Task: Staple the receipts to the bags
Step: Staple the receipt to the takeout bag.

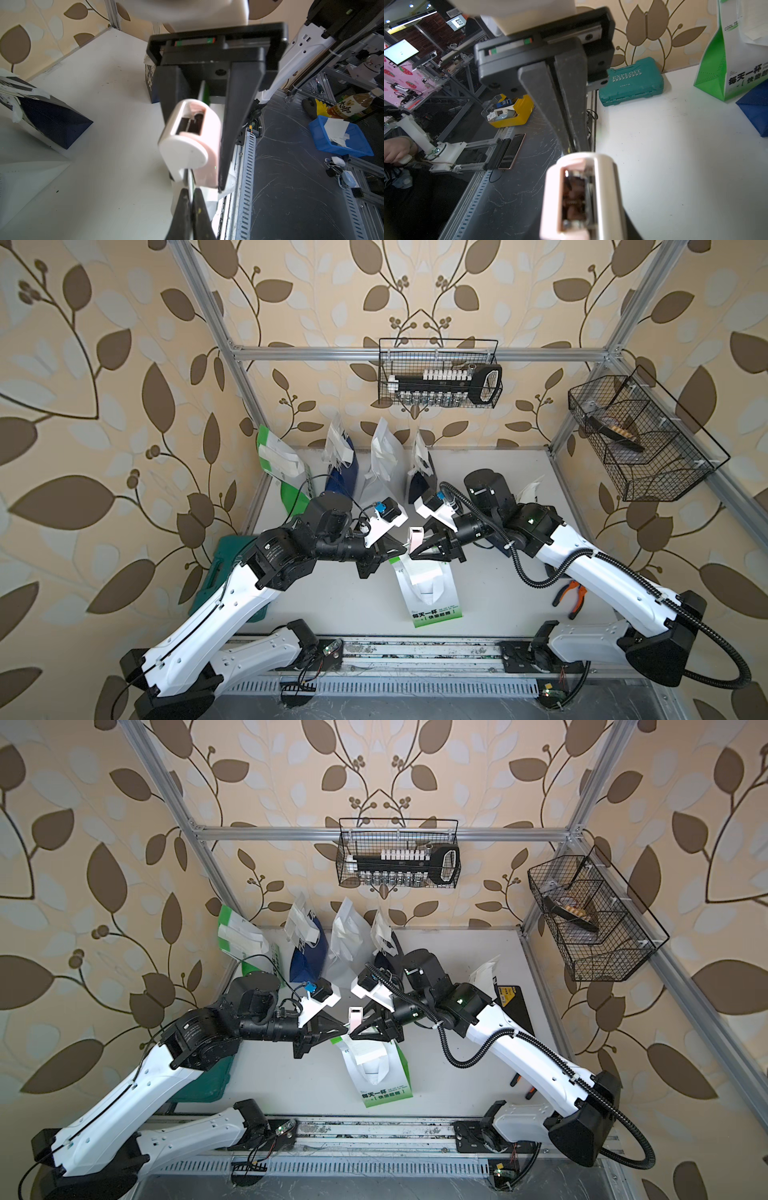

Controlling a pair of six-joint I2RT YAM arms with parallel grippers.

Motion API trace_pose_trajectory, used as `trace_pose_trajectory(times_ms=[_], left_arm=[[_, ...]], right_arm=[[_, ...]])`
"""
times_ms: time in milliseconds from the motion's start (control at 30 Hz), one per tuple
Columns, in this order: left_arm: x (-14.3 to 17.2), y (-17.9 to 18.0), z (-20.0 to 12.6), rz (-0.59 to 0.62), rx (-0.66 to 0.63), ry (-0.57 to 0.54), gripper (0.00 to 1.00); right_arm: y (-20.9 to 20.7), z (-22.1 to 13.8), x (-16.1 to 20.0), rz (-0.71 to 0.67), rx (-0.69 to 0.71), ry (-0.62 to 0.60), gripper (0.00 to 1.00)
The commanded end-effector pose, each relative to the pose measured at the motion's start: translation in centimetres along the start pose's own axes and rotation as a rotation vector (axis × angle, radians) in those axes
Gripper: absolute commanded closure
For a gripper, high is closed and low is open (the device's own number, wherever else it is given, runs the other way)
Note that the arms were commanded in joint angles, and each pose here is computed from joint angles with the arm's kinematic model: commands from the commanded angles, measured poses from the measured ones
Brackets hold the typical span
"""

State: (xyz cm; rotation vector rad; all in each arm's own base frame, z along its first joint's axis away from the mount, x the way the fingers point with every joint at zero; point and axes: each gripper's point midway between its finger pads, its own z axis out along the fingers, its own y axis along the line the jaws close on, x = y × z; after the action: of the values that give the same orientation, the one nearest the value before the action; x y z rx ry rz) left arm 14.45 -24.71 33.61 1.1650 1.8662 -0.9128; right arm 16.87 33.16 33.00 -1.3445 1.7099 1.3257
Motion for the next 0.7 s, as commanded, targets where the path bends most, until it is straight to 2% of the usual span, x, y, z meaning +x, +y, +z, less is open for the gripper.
trace_pose_trajectory(times_ms=[0, 67, 200, 300, 400, 600, 667], left_arm=[[-2.1, -1.1, -1.1, 0.035, 0.033, -0.083, 1.00], [-1.8, -0.6, -0.9, 0.025, 0.007, -0.077, 1.00], [-1.3, 0.0, -0.7, 0.006, -0.021, -0.067, 1.00], [-1.3, 1.0, -0.6, -0.025, -0.078, -0.071, 1.00], [-1.7, 3.0, -0.9, -0.093, -0.193, -0.100, 1.00], [-2.0, 5.7, -1.0, -0.213, -0.332, -0.127, 1.00], [-1.9, 6.4, -1.1, -0.250, -0.367, -0.121, 1.00]], right_arm=[[-1.4, -1.1, -2.4, -0.035, 0.101, -0.086, 0.18], [-1.6, -1.8, -3.3, -0.050, 0.153, -0.120, 0.14], [-2.3, -3.8, -5.3, -0.072, 0.290, -0.208, 0.12], [-3.1, -6.0, -7.1, -0.056, 0.421, -0.315, 0.12], [-3.6, -8.0, -8.2, 0.000, 0.528, -0.397, 0.14], [-4.0, -7.2, -6.5, 0.072, 0.731, -0.388, 0.22], [-3.8, -6.3, -5.9, 0.072, 0.746, -0.367, 0.23]])
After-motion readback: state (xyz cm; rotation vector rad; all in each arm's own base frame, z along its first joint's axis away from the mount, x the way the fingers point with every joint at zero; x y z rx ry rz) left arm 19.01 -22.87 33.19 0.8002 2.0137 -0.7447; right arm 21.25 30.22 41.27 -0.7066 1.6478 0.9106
